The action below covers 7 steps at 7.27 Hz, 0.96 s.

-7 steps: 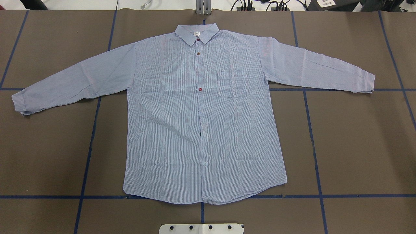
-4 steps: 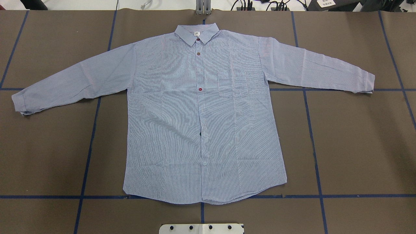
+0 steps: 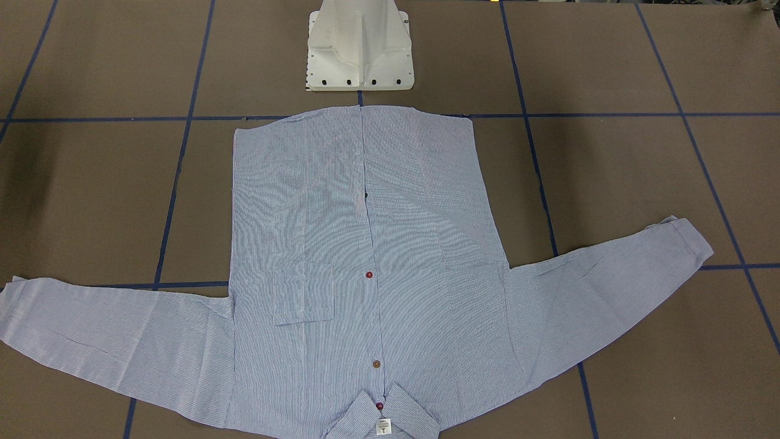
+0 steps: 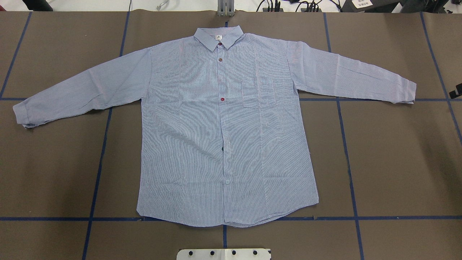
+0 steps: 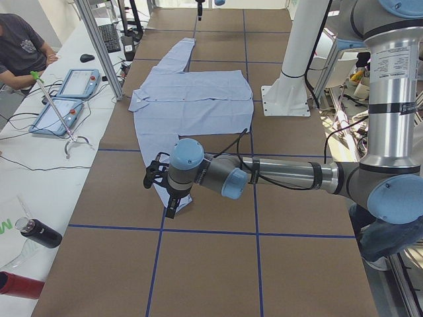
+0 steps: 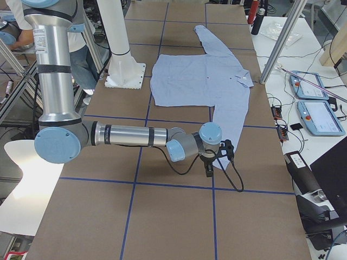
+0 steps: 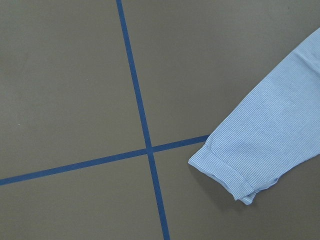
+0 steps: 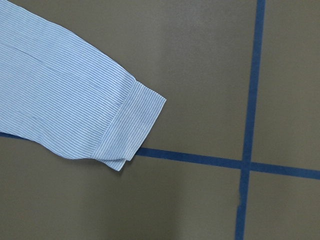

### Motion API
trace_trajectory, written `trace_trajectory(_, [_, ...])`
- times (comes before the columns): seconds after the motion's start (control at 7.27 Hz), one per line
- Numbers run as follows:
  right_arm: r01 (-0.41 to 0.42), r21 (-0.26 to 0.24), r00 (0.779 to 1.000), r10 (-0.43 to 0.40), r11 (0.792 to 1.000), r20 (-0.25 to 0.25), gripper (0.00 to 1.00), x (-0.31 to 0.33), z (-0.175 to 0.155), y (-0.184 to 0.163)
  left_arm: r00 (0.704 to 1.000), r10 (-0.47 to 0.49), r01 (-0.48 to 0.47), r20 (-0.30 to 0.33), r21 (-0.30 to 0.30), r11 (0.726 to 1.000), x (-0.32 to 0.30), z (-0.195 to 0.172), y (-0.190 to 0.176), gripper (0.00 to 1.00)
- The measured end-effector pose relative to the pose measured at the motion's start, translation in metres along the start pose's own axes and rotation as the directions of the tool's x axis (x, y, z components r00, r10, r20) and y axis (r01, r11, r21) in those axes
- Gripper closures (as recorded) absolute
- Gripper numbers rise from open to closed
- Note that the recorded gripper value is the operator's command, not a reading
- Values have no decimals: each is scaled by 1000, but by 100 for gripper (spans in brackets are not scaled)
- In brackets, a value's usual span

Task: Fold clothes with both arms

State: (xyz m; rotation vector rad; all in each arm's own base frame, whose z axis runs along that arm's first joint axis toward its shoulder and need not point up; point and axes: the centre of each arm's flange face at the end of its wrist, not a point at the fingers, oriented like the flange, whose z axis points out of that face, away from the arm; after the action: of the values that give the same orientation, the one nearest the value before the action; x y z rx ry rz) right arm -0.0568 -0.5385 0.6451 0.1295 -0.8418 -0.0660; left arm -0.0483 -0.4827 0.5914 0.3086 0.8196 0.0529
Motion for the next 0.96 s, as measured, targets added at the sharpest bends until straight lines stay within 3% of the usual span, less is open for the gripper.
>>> trace_trajectory(0.55, [-36,-69,999,37,997,2,7,-40,57,-42,1000,-2,2,-6,7,1000,3,-2,-4,0])
trace_trajectory(0.83, [-75,-67,997,74,995,-13,8,-46,66,-52,1000,-3,3,-6,9,1000,4,-2,-5,0])
trace_trajectory(0.96, [-84,-63,996,83,994,-20,16,-44,71,-52,1000,-5,5,-6,9,1000,4,-2,-6,0])
